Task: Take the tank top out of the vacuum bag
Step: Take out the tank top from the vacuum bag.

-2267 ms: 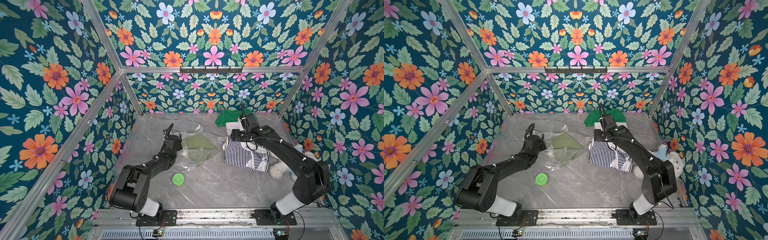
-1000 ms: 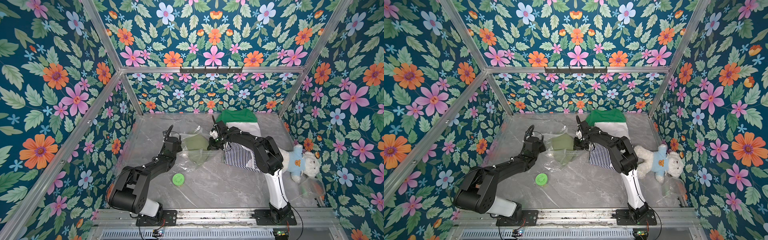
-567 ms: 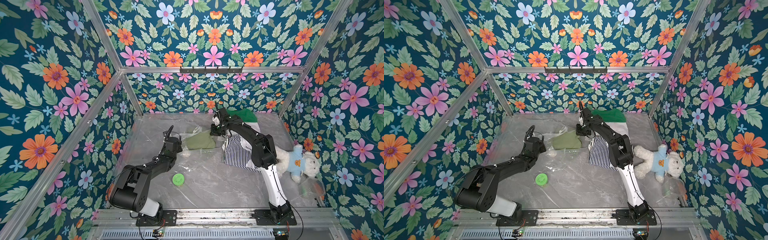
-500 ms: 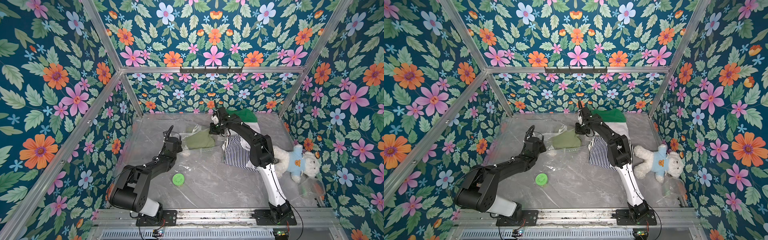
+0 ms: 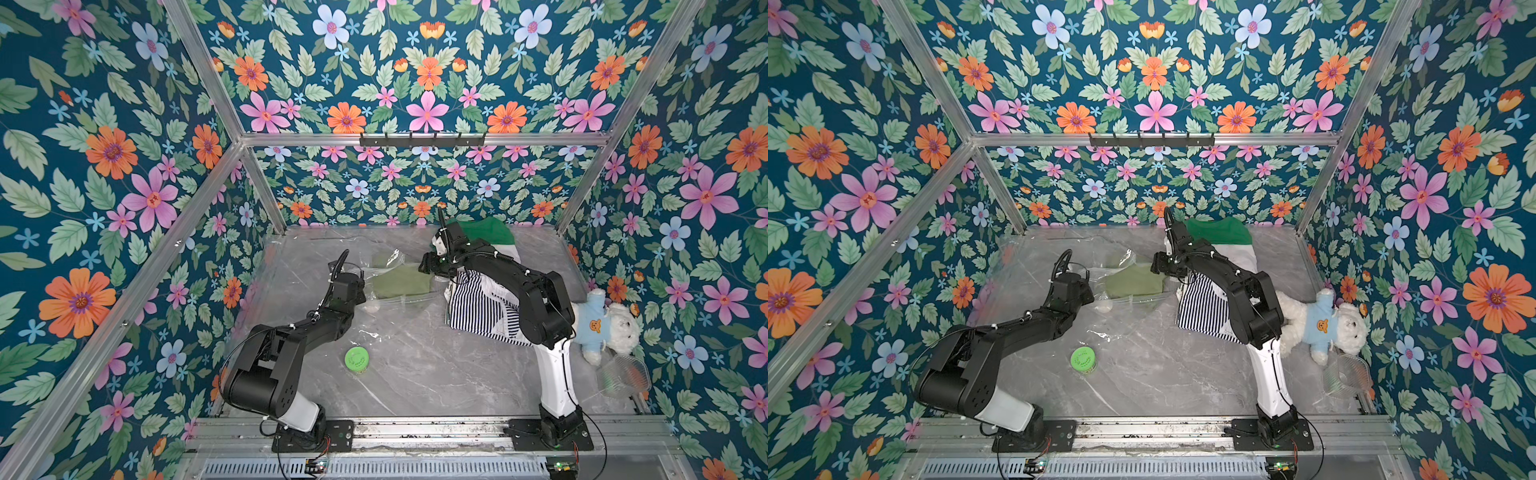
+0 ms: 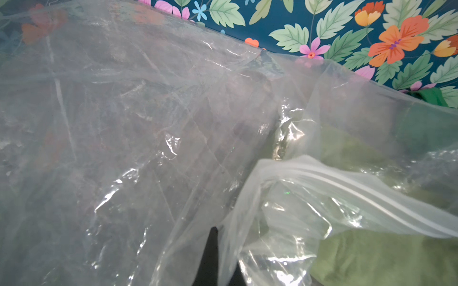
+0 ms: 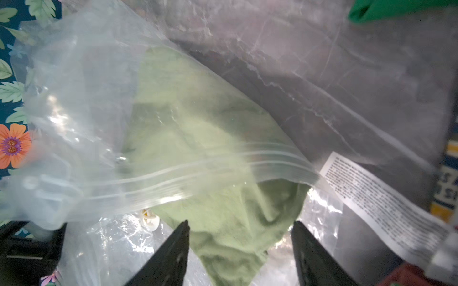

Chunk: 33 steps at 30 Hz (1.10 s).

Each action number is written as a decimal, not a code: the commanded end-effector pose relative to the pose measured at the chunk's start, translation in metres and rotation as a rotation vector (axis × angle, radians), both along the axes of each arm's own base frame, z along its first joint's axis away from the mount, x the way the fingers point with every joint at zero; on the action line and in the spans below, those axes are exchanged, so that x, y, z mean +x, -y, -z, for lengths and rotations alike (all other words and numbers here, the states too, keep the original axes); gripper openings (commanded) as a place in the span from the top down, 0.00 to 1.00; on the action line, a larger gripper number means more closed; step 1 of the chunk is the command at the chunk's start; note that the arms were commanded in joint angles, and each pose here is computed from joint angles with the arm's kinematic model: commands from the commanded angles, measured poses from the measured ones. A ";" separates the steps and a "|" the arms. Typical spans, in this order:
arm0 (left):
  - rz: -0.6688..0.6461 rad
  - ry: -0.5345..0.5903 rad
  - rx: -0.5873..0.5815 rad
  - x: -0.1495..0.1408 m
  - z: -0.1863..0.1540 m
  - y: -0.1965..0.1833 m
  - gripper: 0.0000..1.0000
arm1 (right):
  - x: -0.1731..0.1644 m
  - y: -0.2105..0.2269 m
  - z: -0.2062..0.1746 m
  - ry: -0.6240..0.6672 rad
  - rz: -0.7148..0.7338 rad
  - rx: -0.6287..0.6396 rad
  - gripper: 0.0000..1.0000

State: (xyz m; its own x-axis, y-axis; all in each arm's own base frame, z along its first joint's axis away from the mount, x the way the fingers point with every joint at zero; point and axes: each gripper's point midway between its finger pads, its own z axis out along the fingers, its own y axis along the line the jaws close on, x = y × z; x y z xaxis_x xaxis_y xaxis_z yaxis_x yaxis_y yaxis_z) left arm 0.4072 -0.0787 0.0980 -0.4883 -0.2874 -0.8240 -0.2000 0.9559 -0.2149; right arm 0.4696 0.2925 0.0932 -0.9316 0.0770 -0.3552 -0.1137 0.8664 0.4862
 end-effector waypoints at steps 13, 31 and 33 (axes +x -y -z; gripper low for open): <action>-0.004 0.026 -0.003 0.000 -0.009 -0.001 1.00 | 0.002 -0.029 0.054 -0.184 0.088 0.146 0.34; -0.109 0.038 0.009 -0.004 -0.008 -0.018 1.00 | 0.004 -0.055 -0.001 -0.050 -0.100 0.122 1.00; -0.138 0.040 0.019 -0.005 -0.010 -0.024 1.00 | 0.000 -0.052 -0.014 -0.018 -0.126 0.086 1.00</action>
State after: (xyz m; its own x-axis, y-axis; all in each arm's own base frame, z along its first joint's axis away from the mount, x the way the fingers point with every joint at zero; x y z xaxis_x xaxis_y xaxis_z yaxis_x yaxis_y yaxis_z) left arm 0.4033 -0.0673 0.1028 -0.4542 -0.3099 -0.8352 -0.2547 0.9436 -0.2116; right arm 0.4766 0.3495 0.0948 -0.9554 0.0528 -0.2907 -0.1439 0.7763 0.6137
